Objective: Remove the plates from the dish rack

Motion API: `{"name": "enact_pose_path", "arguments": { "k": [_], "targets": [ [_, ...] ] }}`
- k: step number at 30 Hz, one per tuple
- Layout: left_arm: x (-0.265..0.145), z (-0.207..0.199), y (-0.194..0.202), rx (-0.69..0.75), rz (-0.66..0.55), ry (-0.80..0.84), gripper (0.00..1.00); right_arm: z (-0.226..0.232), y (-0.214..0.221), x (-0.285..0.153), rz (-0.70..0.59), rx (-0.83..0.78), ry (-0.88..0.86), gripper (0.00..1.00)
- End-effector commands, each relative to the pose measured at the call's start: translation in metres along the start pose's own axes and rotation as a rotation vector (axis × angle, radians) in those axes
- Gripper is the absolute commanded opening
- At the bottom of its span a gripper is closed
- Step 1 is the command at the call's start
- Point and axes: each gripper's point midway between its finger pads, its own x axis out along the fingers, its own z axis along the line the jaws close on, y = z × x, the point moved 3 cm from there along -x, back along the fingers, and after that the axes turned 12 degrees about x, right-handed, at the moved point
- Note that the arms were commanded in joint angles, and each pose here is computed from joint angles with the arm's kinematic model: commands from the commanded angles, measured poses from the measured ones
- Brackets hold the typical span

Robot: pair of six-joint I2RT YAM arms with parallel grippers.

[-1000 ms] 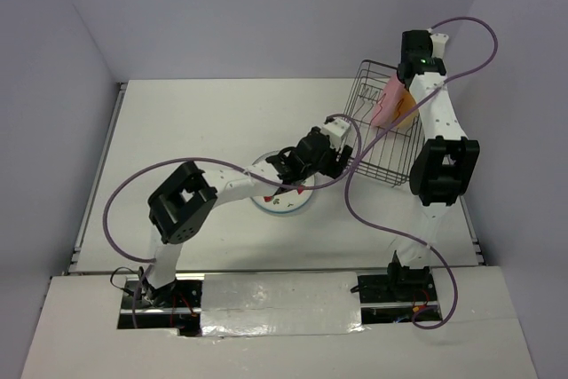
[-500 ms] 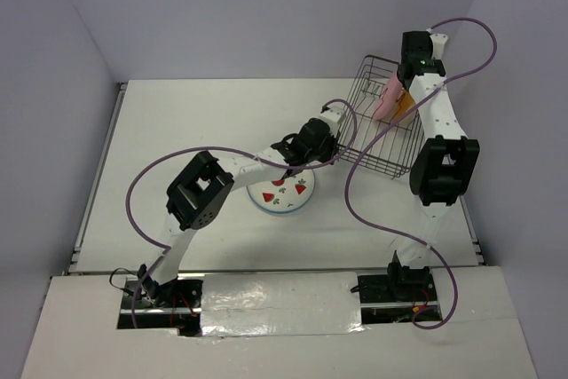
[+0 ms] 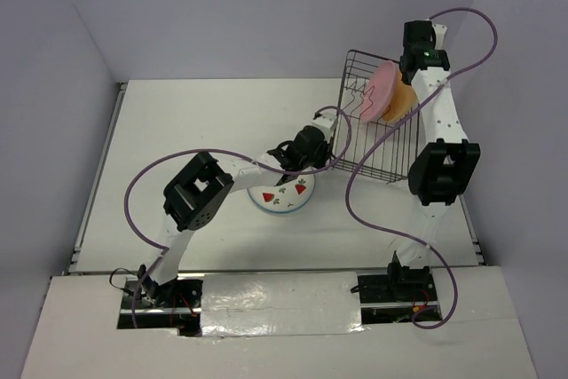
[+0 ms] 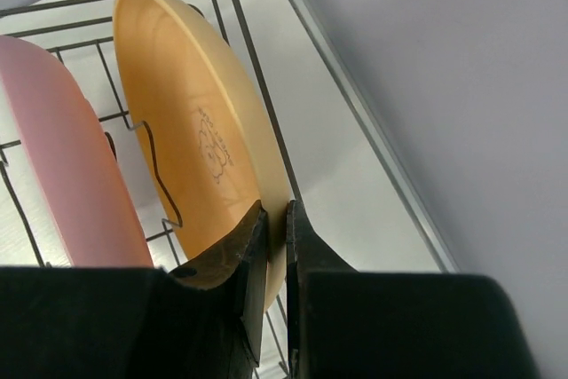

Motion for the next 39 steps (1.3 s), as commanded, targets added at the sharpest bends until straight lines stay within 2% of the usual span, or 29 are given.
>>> {"name": "enact_pose_path", "arguments": {
  "k": [1,4,8,11,12,15,17,21,24,27,30,35,38,39],
  "targets": [
    [-0.011,0.000,-0.038,-0.016,-0.113,-0.001,0.00,0.014,-0.053,-0.015,-0.184,0.144,-0.041,0.00],
    [-0.015,0.001,-0.042,-0.010,-0.113,-0.009,0.00,0.008,-0.047,-0.007,-0.196,0.102,0.029,0.00],
    [-0.026,0.006,-0.058,-0.018,-0.130,-0.047,0.02,0.005,-0.053,-0.015,-0.216,0.112,0.033,0.00],
    [-0.041,0.013,-0.072,-0.015,-0.149,-0.087,0.15,0.004,-0.056,-0.019,-0.223,0.113,0.025,0.00],
    [-0.046,0.016,-0.074,-0.009,-0.147,-0.101,0.24,0.004,-0.055,-0.019,-0.224,0.111,0.023,0.00],
    [-0.064,0.022,-0.101,0.016,-0.178,-0.136,0.42,0.005,-0.050,-0.017,-0.208,0.103,0.013,0.00],
    [-0.074,0.021,-0.127,0.037,-0.216,-0.130,0.47,0.006,-0.046,-0.014,-0.202,0.097,0.011,0.00],
    [-0.081,0.021,-0.155,0.049,-0.238,-0.089,0.48,0.007,-0.041,-0.010,-0.190,0.090,0.010,0.00],
    [-0.071,0.021,-0.166,0.047,-0.252,-0.068,0.48,0.009,-0.037,-0.011,-0.180,0.101,-0.009,0.00],
    [-0.044,0.021,-0.157,0.045,-0.213,-0.047,0.46,0.010,-0.035,-0.011,-0.174,0.108,-0.020,0.00],
    [-0.003,0.022,-0.121,0.025,-0.134,-0.044,0.45,0.010,-0.032,-0.011,-0.169,0.117,-0.027,0.00],
    [0.031,0.017,-0.095,-0.007,-0.102,0.015,0.45,0.013,-0.030,-0.013,-0.161,0.128,-0.053,0.00],
    [0.044,0.013,-0.080,-0.018,-0.088,0.044,0.38,0.015,-0.030,-0.013,-0.160,0.134,-0.063,0.00],
    [0.046,0.012,-0.079,-0.020,-0.090,0.053,0.31,0.016,-0.029,-0.013,-0.157,0.134,-0.070,0.00]
  ]
}}
